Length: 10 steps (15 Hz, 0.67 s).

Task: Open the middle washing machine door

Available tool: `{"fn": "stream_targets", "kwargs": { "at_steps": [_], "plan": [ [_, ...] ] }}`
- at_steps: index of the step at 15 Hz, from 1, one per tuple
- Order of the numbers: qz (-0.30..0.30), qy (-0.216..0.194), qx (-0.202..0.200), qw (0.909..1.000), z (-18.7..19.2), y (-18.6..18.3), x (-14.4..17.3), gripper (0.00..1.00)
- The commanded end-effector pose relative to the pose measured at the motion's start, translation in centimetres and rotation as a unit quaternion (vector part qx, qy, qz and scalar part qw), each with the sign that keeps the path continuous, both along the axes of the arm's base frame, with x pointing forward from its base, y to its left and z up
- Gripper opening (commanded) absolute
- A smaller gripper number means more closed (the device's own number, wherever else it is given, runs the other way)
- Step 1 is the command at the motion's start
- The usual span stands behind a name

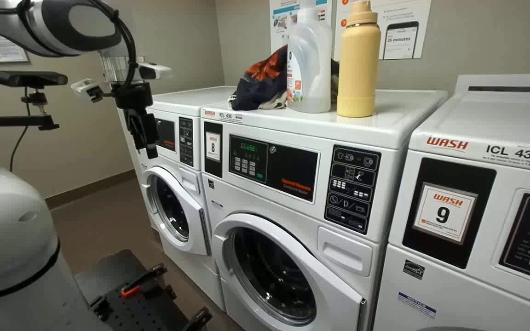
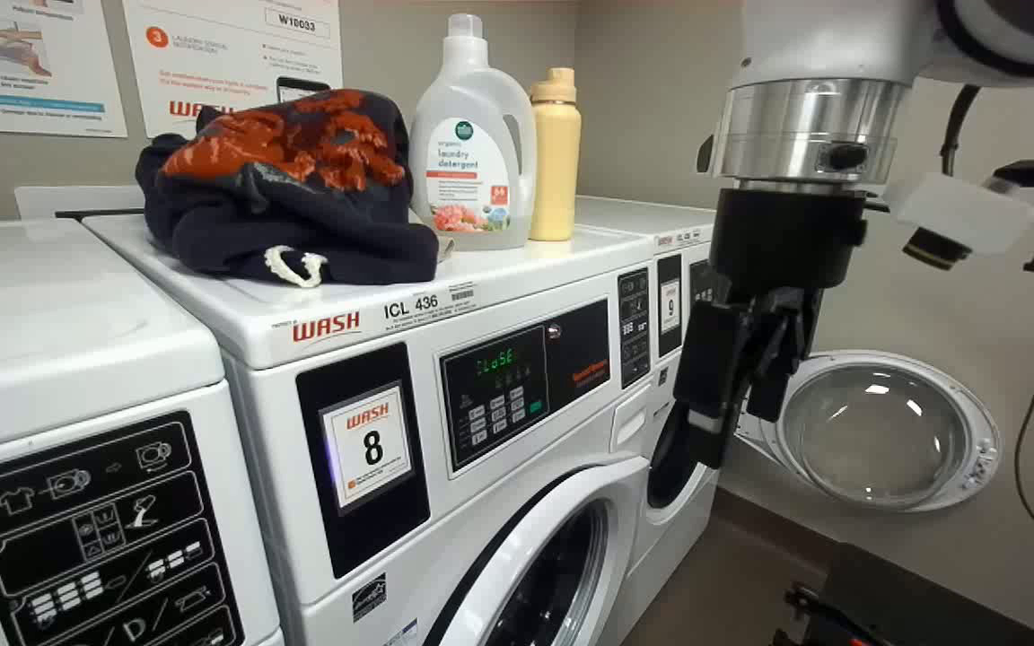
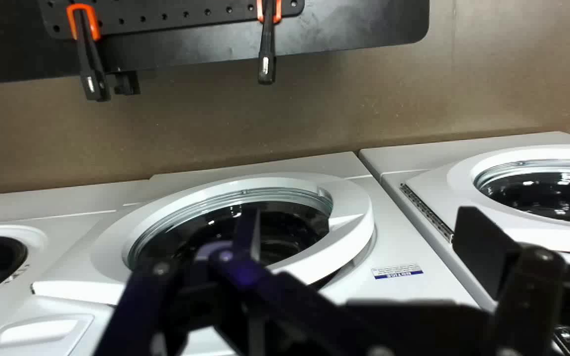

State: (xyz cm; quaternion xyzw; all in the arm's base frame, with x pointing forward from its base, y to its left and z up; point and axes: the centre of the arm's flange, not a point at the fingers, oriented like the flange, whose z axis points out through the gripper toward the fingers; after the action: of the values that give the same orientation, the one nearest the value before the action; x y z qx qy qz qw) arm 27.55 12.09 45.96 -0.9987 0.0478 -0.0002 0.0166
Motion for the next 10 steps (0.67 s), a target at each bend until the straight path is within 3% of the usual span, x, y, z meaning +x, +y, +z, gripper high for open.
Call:
{"fn": "stream_targets", "kwargs": {
  "at_steps": [1, 7, 10],
  "plan": [
    [0.0, 0.0, 0.0, 1.0, 0.0, 0.0, 0.0, 1.0],
    [0.0, 0.0, 0.0, 1.0, 0.0, 0.0, 0.0, 1.0],
    [-0.02, -0.002, 0.012, 0.9997, -3.0, -0.3, 1.2, 1.0]
  ]
}}
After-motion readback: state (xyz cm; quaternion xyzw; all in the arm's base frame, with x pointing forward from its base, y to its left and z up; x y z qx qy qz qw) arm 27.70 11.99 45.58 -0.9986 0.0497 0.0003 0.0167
